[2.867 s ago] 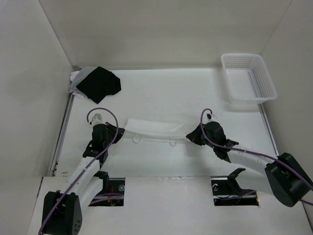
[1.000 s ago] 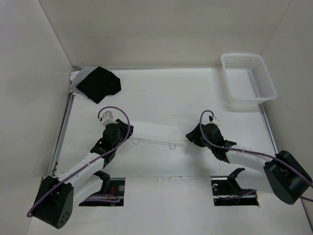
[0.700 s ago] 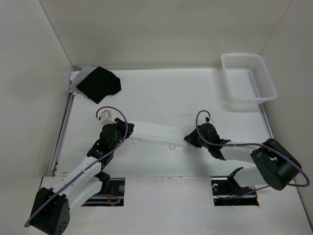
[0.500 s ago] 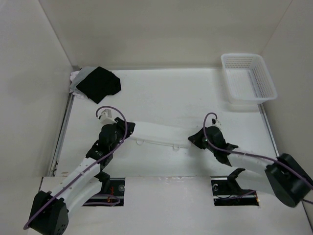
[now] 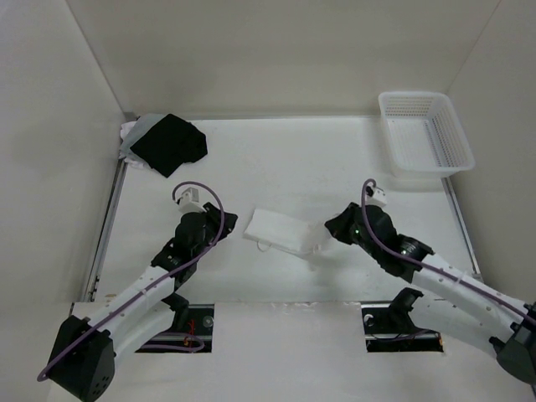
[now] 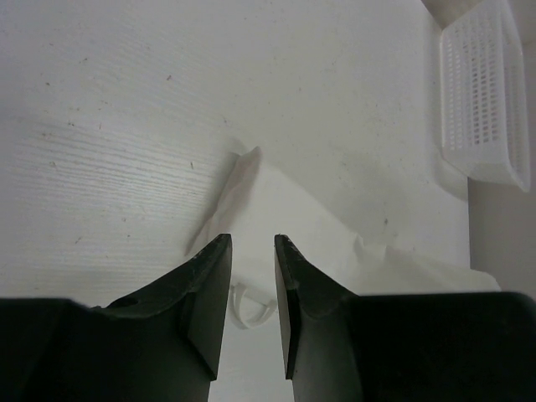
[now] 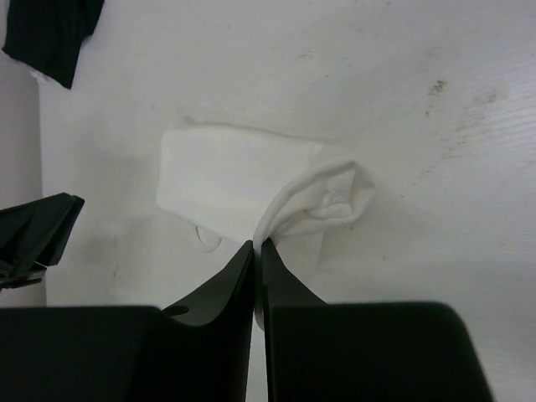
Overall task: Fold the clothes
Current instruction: Fold the tank top
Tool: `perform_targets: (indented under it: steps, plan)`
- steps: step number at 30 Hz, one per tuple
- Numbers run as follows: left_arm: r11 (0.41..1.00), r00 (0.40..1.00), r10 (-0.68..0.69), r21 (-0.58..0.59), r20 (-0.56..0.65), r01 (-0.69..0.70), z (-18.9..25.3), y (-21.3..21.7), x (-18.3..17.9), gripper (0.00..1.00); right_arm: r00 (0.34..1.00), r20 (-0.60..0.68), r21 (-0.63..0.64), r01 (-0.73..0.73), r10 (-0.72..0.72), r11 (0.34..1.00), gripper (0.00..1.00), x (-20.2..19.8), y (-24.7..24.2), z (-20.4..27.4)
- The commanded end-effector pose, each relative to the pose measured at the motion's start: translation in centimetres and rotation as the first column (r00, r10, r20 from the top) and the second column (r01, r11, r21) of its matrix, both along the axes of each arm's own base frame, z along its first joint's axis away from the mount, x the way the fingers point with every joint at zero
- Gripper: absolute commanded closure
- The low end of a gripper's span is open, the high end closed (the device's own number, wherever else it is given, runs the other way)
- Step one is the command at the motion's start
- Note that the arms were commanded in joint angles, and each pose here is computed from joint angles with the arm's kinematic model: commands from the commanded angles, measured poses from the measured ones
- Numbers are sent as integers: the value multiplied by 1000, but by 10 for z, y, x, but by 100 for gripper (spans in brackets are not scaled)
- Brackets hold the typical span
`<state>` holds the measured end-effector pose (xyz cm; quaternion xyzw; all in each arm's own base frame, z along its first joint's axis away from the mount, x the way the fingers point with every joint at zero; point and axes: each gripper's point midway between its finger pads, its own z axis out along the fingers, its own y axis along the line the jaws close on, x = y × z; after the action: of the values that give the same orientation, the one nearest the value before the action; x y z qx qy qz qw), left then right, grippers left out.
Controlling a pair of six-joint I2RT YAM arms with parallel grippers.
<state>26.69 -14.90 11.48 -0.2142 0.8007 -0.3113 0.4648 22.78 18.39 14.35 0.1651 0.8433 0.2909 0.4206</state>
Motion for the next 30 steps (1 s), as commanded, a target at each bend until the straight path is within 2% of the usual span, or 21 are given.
perform_targets:
  steps: [1, 10, 19, 23, 28, 30]
  plan:
    - [998, 996, -10, -61, 89, 15, 38, -10, 9, 74, 998, 44, -88, -45, 49, 995, 89, 12, 17, 29]
    - [997, 996, -15, -69, 93, 22, 35, -8, 5, 73, 979, 16, -184, -198, 204, 963, 89, 38, 106, 49]
    - [995, 992, -15, -97, 124, 27, 43, 0, 5, 73, 946, -94, -219, -322, 309, 921, 90, 53, 198, 7]
    - [994, 990, 7, -108, 140, 8, 49, 9, 7, 73, 948, -120, -172, -311, 294, 935, 75, 59, 230, -13]
    - [994, 990, 2, -111, 139, 14, 50, 9, 8, 73, 955, -13, -26, -296, 295, 955, 59, 60, 241, 22]
    - [993, 991, -18, -111, 134, 33, 49, 2, 7, 73, 956, 42, 2, -291, 290, 957, 58, 54, 227, 38]
